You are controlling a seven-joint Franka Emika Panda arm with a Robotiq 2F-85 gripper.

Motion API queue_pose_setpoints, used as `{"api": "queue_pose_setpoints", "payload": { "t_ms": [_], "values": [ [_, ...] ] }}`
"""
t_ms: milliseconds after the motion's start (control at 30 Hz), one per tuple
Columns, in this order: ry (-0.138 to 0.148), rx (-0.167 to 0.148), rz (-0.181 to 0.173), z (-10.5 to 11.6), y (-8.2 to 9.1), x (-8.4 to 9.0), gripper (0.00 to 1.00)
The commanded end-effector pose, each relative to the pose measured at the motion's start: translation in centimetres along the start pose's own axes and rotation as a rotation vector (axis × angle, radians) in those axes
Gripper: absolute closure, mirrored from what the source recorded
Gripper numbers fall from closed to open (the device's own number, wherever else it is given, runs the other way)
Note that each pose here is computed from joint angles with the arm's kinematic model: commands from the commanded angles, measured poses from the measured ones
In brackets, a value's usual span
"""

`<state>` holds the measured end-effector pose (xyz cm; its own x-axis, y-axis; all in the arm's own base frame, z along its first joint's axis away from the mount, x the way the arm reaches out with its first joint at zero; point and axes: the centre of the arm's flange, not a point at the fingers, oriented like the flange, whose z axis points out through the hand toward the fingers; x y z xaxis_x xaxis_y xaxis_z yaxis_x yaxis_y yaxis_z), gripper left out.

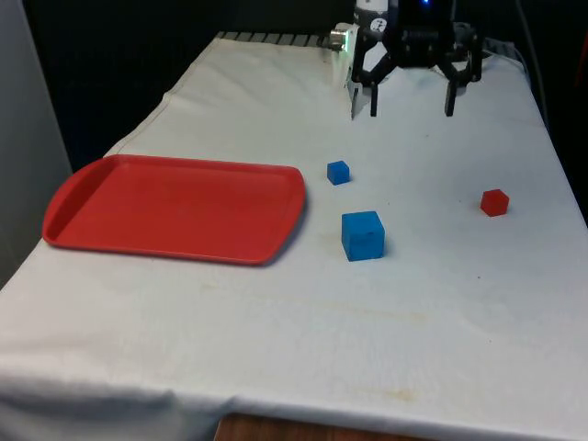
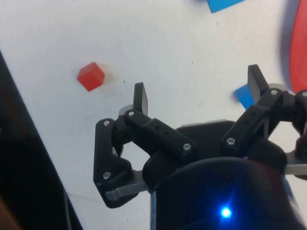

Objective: Pick up the largest block and place it onto the tray.

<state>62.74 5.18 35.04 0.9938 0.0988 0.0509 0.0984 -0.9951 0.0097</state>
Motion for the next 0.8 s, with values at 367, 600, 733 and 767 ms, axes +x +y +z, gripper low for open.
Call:
{"api": "queue_pose_setpoints", "payload": {
  "t_ms": [367, 600, 733, 767],
  "values": [
    [0.014, -0.022, -0.08, 2.2, 0.0, 0.4, 0.0],
    [0.023, -0.037, -0.132, 4.7, 0.2, 0.9, 0.0],
    [0.019, -0.049, -0.149, 5.8, 0.6, 1.1, 0.0],
    [0.018, -0.052, -0.153, 6.3, 0.8, 1.2, 0.0]
  ]
}}
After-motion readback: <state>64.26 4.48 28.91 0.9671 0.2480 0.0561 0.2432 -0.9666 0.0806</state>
